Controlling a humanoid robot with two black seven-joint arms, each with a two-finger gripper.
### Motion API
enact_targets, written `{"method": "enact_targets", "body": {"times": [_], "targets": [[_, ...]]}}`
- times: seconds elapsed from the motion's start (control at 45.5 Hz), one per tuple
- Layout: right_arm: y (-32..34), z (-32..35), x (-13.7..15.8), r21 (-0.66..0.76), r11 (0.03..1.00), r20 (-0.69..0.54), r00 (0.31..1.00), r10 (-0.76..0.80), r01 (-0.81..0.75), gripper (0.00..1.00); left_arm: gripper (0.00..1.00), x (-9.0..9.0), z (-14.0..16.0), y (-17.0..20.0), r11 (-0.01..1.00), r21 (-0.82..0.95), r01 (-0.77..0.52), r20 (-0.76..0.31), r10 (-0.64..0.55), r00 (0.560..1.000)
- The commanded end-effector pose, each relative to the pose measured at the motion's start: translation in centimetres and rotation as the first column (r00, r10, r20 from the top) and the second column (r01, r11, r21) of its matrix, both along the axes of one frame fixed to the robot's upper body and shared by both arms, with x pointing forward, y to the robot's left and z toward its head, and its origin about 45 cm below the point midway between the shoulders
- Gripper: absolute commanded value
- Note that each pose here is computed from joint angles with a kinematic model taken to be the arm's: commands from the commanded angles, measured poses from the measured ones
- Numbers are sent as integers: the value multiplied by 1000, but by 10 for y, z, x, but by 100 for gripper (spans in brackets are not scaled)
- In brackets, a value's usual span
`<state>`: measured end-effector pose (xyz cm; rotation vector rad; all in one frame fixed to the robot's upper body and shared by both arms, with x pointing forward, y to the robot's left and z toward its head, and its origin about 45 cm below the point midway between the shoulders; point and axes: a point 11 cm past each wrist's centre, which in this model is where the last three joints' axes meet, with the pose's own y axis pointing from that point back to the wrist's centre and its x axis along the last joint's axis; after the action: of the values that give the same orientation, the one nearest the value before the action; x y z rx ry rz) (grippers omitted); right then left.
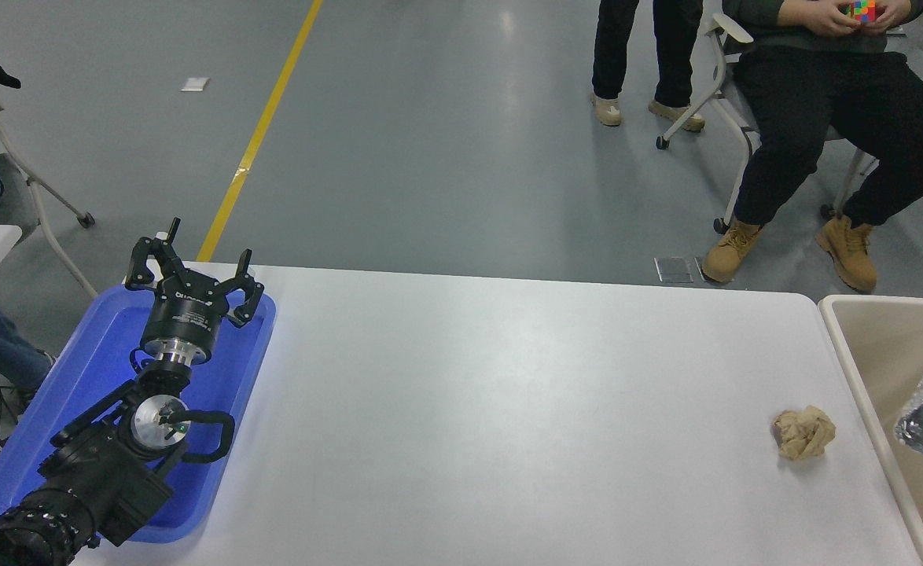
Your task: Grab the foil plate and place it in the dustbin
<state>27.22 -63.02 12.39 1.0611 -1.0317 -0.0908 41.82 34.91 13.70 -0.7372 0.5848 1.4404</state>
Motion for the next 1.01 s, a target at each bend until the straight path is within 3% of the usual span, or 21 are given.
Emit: {"method": "enact_targets", "body": {"times": [0.0, 0.132, 0.198, 0.286, 0.418, 0.593, 0.857, 0.989], "targets": [[0, -2, -1, 0, 1000, 1, 1000, -2, 2, 0, 100, 0, 0, 0, 1000, 0, 0, 0, 0, 1000], [-5, 4, -1, -24, 1000, 19, 1000, -3, 4, 3, 100, 0, 0, 0, 1000, -1, -1, 0, 1, 1000], [-7, 6, 0, -44, 999, 36, 999, -2, 4, 24, 100, 0, 0, 0, 1000, 0, 1, 1, -1, 1000], [-14, 15, 2, -77, 997, 64, 998, -3, 8, 71, 100, 0, 0, 0, 1000, 0, 1, 1, -1, 1000], [-24, 28, 3, -120, 993, 101, 995, -7, 19, 99, 100, 0, 0, 0, 1000, 0, 0, 0, 0, 1000], [-23, 55, 27, -126, 992, 169, 986, 4, 18, 100, 100, 0, 0, 0, 1000, 0, 1, 1, -1, 1000], [-3, 125, 97, -139, 990, 328, 942, 77, -33, 100, 100, 0, 0, 0, 1000, 0, 0, 0, 0, 1000], [21, 156, 132, -161, 981, 347, 924, 159, -108, 100, 100, 0, 0, 0, 1000, -1, 0, 1, 0, 1000]]}}
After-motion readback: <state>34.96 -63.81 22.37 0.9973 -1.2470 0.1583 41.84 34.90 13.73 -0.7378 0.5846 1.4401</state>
